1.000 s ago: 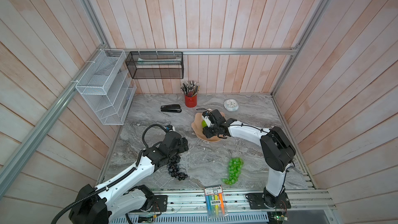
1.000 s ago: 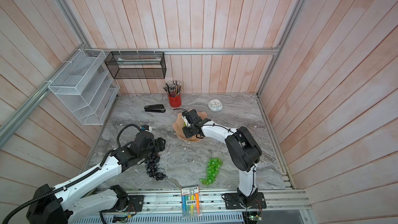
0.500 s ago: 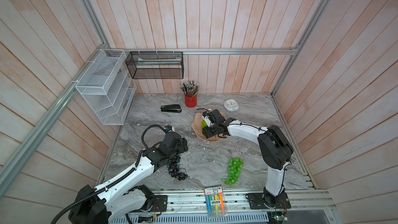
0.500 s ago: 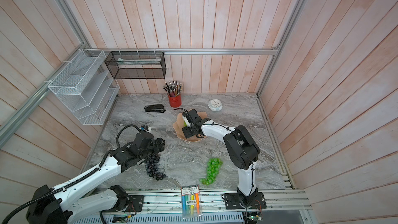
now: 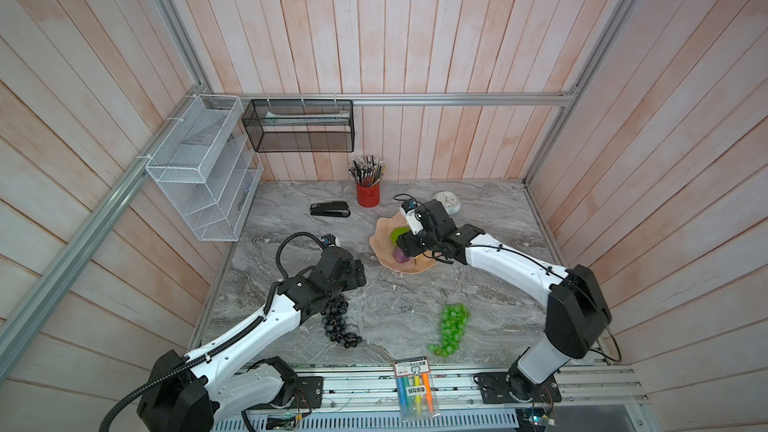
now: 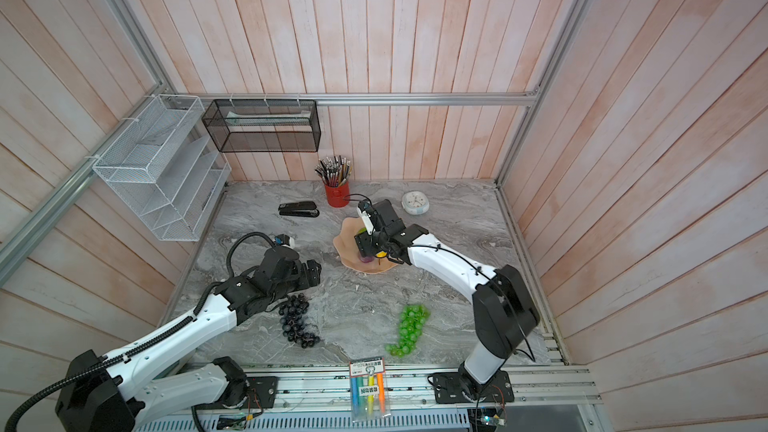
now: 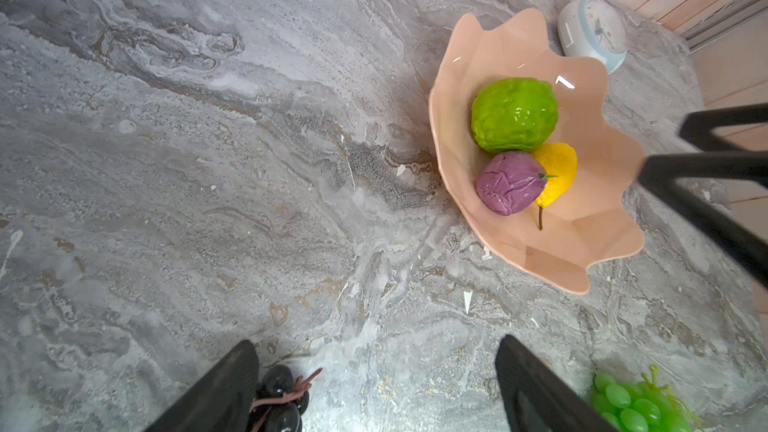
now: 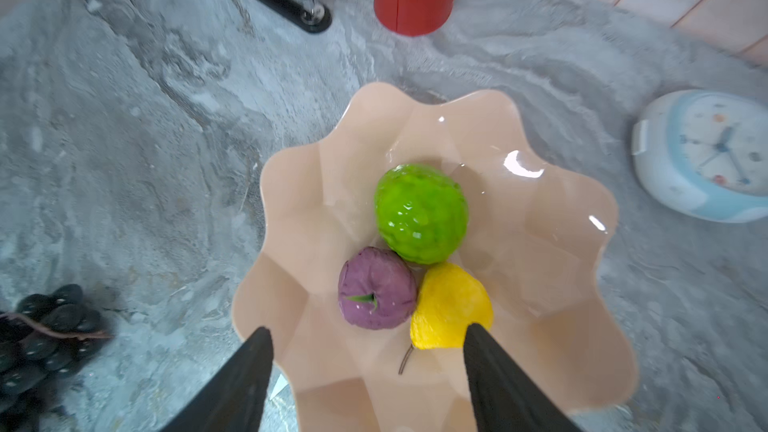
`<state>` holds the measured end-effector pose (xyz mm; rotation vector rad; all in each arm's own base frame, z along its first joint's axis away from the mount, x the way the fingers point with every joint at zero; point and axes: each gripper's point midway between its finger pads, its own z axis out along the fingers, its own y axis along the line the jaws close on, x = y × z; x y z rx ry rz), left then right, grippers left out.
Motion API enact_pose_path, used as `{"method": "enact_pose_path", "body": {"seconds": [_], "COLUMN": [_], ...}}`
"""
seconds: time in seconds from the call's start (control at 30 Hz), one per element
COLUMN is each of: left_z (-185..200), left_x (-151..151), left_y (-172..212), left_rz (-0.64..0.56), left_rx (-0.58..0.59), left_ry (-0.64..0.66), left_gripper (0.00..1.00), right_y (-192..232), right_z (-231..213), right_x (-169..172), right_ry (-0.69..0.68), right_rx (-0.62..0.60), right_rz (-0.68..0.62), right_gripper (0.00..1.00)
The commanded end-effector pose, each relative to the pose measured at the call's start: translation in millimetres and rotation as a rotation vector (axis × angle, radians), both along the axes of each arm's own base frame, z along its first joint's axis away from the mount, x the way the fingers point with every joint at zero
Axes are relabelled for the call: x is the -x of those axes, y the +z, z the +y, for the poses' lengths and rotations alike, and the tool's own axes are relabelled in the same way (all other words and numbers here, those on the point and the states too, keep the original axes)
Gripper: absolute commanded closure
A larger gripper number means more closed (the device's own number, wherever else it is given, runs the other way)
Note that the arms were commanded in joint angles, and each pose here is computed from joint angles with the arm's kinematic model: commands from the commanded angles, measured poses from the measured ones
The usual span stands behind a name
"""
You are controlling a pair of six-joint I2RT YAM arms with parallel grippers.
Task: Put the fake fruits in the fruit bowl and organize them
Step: 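Move the right gripper to the green grapes and close on them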
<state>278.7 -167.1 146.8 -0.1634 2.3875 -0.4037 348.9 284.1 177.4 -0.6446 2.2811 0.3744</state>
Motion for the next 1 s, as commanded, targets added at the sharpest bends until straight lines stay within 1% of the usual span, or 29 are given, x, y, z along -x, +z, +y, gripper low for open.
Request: {"method": "enact_pose_path", "body": {"seconds": [0.0,0.1,0.17,0.27,0.37,0.43,0.5,0.7,0.8,0.97], "left_z": [-6,-9,-12,-14,-13,-14,-14,-17,-16,-17], "left_x": [-9,-12,-13,-15,-14,-13,-12,-10,-10,-11], "left_y": [10,8,5,5,4,2,0,-6,-7,-11], "left_rz": [-0.041,-0.044,-0.033,-0.023,-0.025,-0.03,-0.026,-0.01,-0.012,-0.013], "left_rx": [-0.004,-0.003,-0.008,-0.017,-0.016,-0.005,0.0,0.015,0.013,0.009], "left_ry": [-0.016,-0.023,-0.031,-0.043,-0.04,-0.042,-0.047,-0.05,-0.053,-0.057], "left_gripper": [0.08,0.09,0.09,0.09,0.09,0.09,0.09,0.09,0.09,0.09], "right_y": [-20,-27,-32,-38,-44,-50,-56,-69,-79,-103], "right_z": [-32,-60,-75,-97,-118,-130,-142,-154,-156,-161], "right_x": [32,54,70,87,101,108,112,117,122,133], "right_ry": [-0.073,-0.167,-0.213,-0.305,-0.388,-0.437,-0.49,-0.568,-0.598,-0.629], "right_rx": [0.049,0.024,-0.018,-0.056,-0.062,-0.046,-0.028,-0.042,-0.06,-0.096], "right_rz": [0.08,0.102,0.111,0.122,0.147,0.162,0.162,0.202,0.238,0.3], "right_gripper": [0.29,0.37,0.39,0.4,0.41,0.39,0.32,0.21,0.19,0.2]}}
